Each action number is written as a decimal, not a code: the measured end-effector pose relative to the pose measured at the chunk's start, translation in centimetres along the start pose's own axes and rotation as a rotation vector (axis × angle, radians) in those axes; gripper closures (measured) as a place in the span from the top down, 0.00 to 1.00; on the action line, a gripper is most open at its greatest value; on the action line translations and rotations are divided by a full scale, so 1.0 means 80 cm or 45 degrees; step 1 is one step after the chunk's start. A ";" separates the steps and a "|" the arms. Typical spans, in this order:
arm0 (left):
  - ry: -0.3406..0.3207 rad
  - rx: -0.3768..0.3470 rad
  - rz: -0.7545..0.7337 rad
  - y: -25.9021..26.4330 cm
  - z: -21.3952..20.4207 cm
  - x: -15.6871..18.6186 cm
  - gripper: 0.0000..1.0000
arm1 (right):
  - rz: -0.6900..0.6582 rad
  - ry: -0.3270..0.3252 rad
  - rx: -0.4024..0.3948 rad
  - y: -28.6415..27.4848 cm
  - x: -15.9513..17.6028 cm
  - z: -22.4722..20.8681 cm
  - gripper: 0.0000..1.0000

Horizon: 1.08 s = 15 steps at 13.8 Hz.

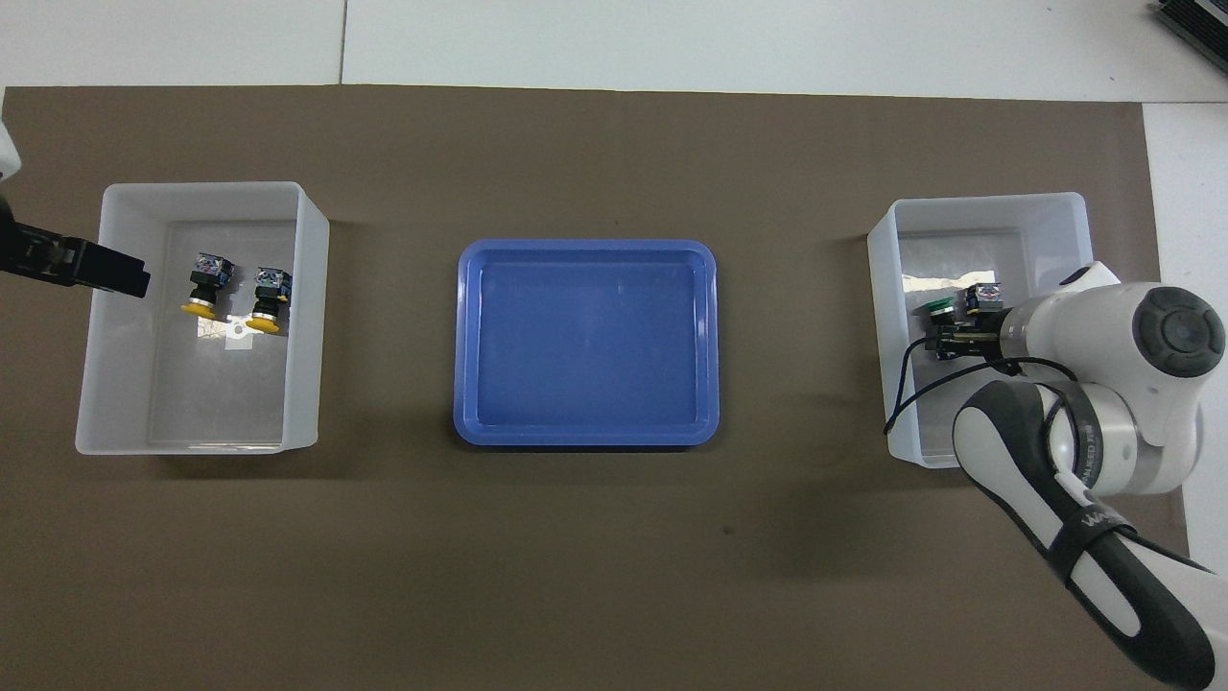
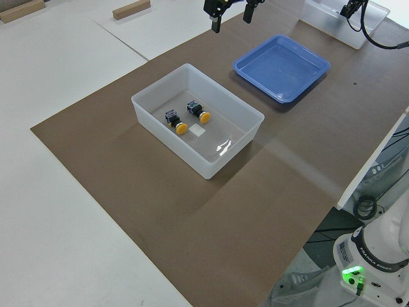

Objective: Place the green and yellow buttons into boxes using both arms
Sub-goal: 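Open the right gripper and lift it out of the box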

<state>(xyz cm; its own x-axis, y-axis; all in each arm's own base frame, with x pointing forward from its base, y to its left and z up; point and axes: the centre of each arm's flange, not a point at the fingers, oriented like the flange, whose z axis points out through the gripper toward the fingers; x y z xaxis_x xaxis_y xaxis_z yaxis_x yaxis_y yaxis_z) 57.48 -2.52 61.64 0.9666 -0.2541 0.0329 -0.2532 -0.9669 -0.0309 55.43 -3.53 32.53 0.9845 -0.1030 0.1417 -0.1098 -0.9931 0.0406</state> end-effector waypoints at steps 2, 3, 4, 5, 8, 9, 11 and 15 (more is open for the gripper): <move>-0.002 0.001 -0.011 0.001 0.008 -0.007 1.00 | 0.001 0.033 0.000 0.000 0.008 -0.018 0.96; 0.002 0.002 -0.014 0.000 0.007 -0.009 1.00 | 0.002 0.041 -0.001 0.001 0.012 -0.032 0.99; 0.006 0.003 -0.016 0.000 0.005 -0.011 1.00 | 0.003 0.046 -0.004 0.001 0.016 -0.051 1.00; 0.010 0.004 -0.017 0.000 0.003 -0.012 1.00 | 0.003 0.054 -0.008 0.001 0.022 -0.075 1.00; 0.017 -0.014 -0.062 0.002 0.001 -0.012 1.00 | -0.006 0.043 -0.019 -0.006 0.034 -0.158 1.00; 0.019 -0.026 -0.100 0.003 0.001 -0.012 1.00 | -0.011 0.038 -0.018 -0.012 0.039 -0.188 1.00; 0.023 -0.055 -0.157 0.005 0.001 -0.012 1.00 | -0.017 0.037 0.003 -0.027 0.049 -0.242 1.00; 0.019 -0.072 -0.192 -0.001 0.001 -0.014 1.00 | -0.012 0.009 0.006 -0.043 0.057 -0.321 1.00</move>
<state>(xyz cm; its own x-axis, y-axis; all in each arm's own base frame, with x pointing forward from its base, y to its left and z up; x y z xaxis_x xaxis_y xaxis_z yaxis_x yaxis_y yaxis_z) 56.45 -2.14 61.51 0.9932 -0.1061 0.0475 -0.1076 -0.9937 0.0317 56.82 0.86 58.41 0.9845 -0.0933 0.1485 -0.0999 -0.9943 0.0372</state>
